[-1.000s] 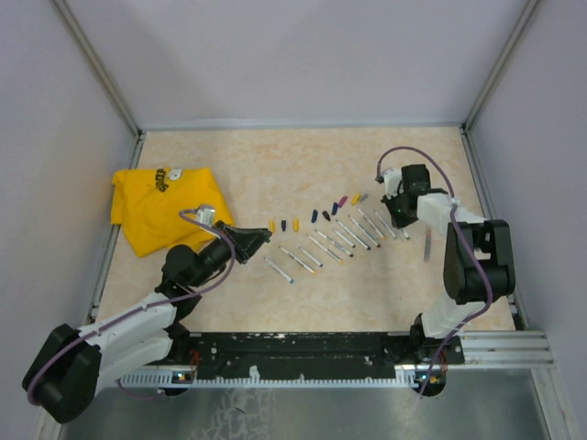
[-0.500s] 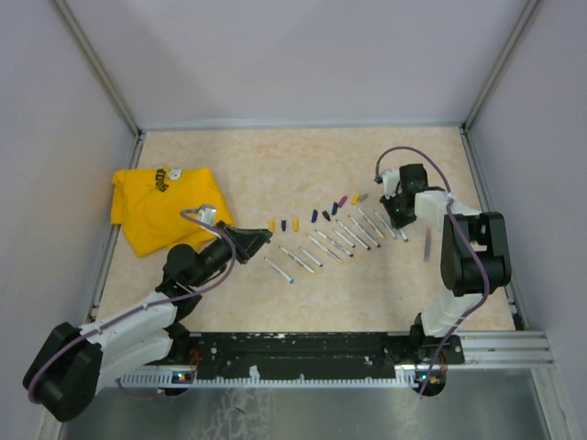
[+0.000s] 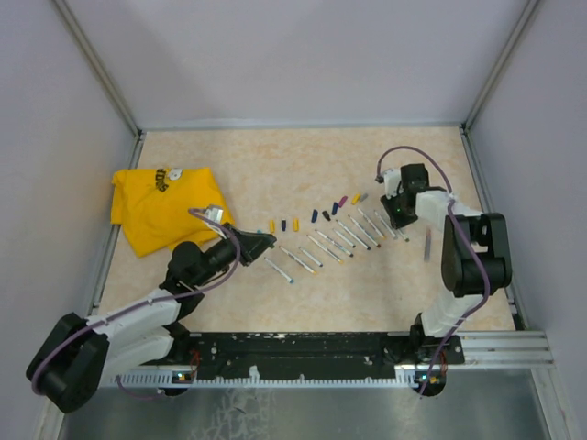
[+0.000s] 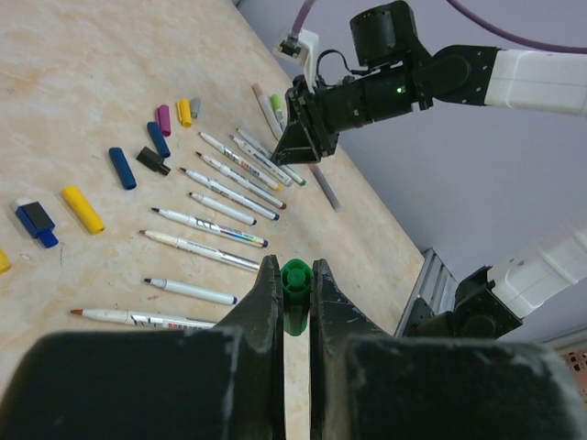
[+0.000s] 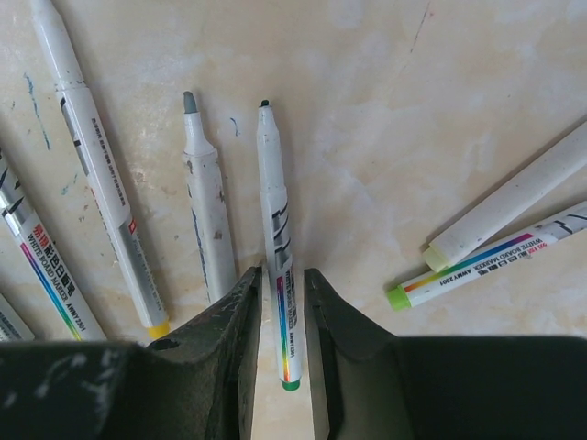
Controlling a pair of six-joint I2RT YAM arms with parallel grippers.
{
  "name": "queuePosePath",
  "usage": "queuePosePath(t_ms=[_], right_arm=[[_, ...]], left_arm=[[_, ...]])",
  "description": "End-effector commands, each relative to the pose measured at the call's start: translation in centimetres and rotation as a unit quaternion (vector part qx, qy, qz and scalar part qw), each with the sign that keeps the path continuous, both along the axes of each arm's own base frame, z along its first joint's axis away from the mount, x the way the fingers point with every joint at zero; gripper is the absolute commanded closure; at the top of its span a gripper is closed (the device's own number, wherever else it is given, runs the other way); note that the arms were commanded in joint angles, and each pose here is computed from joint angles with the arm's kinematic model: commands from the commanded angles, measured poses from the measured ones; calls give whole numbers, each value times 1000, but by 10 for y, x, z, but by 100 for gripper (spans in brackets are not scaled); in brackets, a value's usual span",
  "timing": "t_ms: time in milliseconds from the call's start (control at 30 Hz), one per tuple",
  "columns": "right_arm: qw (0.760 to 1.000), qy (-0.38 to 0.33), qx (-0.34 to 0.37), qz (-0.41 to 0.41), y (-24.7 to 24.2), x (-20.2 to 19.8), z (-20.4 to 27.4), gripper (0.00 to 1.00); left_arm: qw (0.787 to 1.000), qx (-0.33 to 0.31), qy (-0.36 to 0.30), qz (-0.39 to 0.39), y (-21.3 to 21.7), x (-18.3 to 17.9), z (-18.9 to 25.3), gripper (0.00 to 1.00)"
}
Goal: Open the pen caps
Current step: Place the pen at the center of the board.
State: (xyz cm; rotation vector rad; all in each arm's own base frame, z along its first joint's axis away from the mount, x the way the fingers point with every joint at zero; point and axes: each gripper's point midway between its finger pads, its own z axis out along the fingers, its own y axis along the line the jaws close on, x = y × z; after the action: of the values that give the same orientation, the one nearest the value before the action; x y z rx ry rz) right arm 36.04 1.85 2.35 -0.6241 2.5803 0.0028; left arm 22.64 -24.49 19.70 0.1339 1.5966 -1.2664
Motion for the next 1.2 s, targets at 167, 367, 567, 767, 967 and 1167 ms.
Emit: queuePosePath(t_ms=[167, 367, 567, 767, 967, 1167], right_arm=[[996, -90, 12, -1, 1, 13, 58, 72], [992, -122, 22, 5, 4, 11, 78, 71], [986, -160, 45, 15, 13, 6, 106, 71], [979, -197, 53, 15, 13, 1, 128, 71], [975, -213, 60, 10, 10, -1, 139, 71], [974, -218, 61, 6, 8, -1, 142, 70]], left_arm=[[998, -15, 24, -61, -25, -2, 1, 100], [996, -4, 34, -87, -52, 0, -6, 100], [996, 44, 35, -73, -95, 12, -13, 100], [992, 81, 54, -77, -137, 25, -27, 100], [986, 117, 73, -93, -174, 39, -43, 100], [983, 130, 80, -104, -193, 48, -50, 100]])
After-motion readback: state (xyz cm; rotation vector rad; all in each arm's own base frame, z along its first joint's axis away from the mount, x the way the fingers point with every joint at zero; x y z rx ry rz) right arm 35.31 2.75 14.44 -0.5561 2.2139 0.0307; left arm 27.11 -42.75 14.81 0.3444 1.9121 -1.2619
